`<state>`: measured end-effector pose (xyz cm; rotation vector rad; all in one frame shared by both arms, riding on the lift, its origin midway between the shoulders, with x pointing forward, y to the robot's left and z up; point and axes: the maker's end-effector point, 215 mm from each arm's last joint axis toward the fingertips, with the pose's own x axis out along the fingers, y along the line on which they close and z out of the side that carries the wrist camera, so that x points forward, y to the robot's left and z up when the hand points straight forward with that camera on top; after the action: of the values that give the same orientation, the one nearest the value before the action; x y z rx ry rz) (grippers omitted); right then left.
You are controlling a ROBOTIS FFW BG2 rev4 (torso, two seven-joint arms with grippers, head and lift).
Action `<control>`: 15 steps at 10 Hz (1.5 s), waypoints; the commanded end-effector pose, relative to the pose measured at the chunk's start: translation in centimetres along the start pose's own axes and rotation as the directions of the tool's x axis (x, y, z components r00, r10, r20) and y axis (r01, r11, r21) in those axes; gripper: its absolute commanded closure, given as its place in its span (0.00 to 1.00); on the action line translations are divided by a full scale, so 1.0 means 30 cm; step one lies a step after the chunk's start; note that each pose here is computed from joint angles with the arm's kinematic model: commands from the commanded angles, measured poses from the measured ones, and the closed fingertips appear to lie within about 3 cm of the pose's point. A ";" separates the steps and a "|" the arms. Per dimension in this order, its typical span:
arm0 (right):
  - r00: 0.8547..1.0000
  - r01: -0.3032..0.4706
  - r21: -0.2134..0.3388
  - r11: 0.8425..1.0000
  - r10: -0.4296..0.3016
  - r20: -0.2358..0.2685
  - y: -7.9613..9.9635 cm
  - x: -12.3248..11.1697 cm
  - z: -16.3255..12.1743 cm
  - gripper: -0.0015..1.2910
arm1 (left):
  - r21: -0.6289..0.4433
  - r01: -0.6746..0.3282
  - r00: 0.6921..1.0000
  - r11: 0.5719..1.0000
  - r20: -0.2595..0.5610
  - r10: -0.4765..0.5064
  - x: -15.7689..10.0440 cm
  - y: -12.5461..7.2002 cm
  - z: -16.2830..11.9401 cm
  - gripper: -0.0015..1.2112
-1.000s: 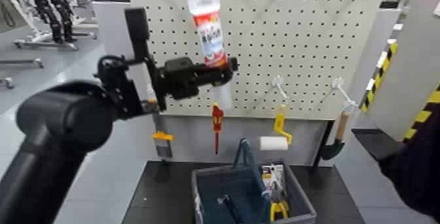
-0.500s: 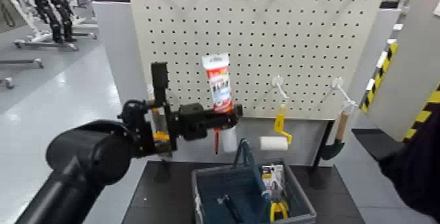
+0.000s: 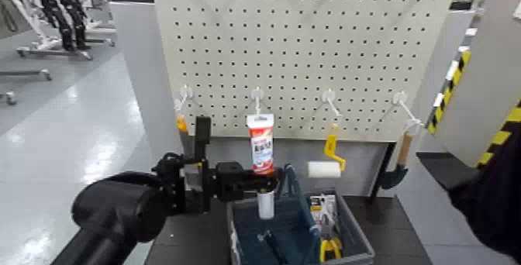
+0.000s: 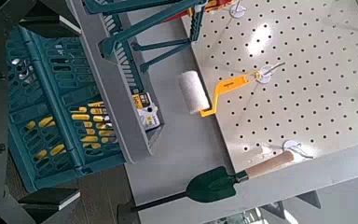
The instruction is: Put the red glue tube into the crate.
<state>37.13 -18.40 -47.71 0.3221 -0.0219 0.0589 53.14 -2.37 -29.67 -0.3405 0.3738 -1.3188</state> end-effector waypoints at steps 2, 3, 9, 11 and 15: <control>1.000 0.002 0.004 1.000 -0.002 0.001 0.004 0.002 0.000 0.08 | -0.026 -0.018 0.994 1.000 -0.110 0.015 0.017 0.060 -0.165 0.98; 1.000 0.002 0.004 1.000 -0.002 0.003 0.004 0.002 0.001 0.08 | -0.025 -0.020 0.991 0.999 -0.132 0.017 0.017 0.069 -0.188 0.98; 1.000 0.000 0.005 1.000 0.000 0.004 0.007 0.004 0.002 0.08 | -0.047 -0.031 0.979 0.998 -0.202 0.021 0.009 0.099 -0.288 0.98; 1.000 0.000 0.005 1.000 0.000 0.002 0.006 0.002 0.000 0.08 | -0.046 -0.039 0.975 0.998 -0.220 0.028 0.001 0.107 -0.303 0.67; 1.000 0.002 0.004 1.000 -0.002 0.001 0.003 -0.001 -0.001 0.08 | -0.026 -0.040 0.977 0.999 -0.210 0.034 0.000 0.110 -0.273 0.00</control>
<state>37.10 -18.40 -47.71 0.3228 -0.0224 0.0585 52.29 -1.89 -38.51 -0.2186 0.5770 -1.3173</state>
